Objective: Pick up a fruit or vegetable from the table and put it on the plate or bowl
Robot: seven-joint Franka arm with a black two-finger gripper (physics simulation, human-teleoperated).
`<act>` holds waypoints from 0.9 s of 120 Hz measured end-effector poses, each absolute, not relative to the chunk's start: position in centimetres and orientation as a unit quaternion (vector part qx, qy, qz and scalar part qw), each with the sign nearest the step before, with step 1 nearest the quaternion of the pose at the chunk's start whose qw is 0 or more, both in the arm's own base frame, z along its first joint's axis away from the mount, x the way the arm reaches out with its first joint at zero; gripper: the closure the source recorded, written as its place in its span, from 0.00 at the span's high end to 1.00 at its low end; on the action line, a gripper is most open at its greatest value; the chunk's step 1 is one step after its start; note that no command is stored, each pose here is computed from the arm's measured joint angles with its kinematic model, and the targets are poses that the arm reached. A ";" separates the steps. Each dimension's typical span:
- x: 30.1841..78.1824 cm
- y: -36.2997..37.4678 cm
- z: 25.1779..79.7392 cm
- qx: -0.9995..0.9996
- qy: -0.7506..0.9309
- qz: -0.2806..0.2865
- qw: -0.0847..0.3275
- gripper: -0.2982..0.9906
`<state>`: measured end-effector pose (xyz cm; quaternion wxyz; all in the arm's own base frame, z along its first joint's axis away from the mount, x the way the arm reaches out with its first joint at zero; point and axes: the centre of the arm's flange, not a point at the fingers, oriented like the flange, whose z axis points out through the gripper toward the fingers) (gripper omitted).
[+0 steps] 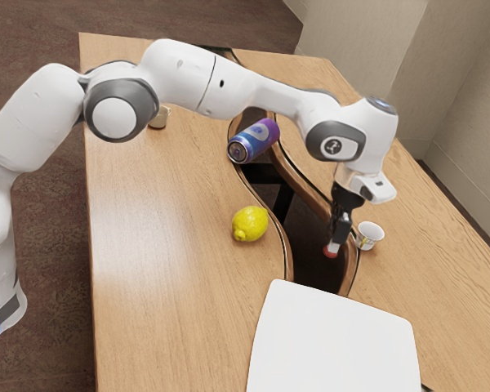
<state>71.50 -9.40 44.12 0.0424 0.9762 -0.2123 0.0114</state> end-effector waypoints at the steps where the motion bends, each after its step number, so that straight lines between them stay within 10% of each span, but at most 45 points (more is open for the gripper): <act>1: 71.5 -9.4 44.0 0.976 -0.213 0.011 0.043 0.77; 67: 72.1 -10.5 41.1 0.970 -0.236 -0.001 0.052 0.76; 108: 72.2 -10.3 40.6 0.971 -0.233 -0.003 0.051 0.46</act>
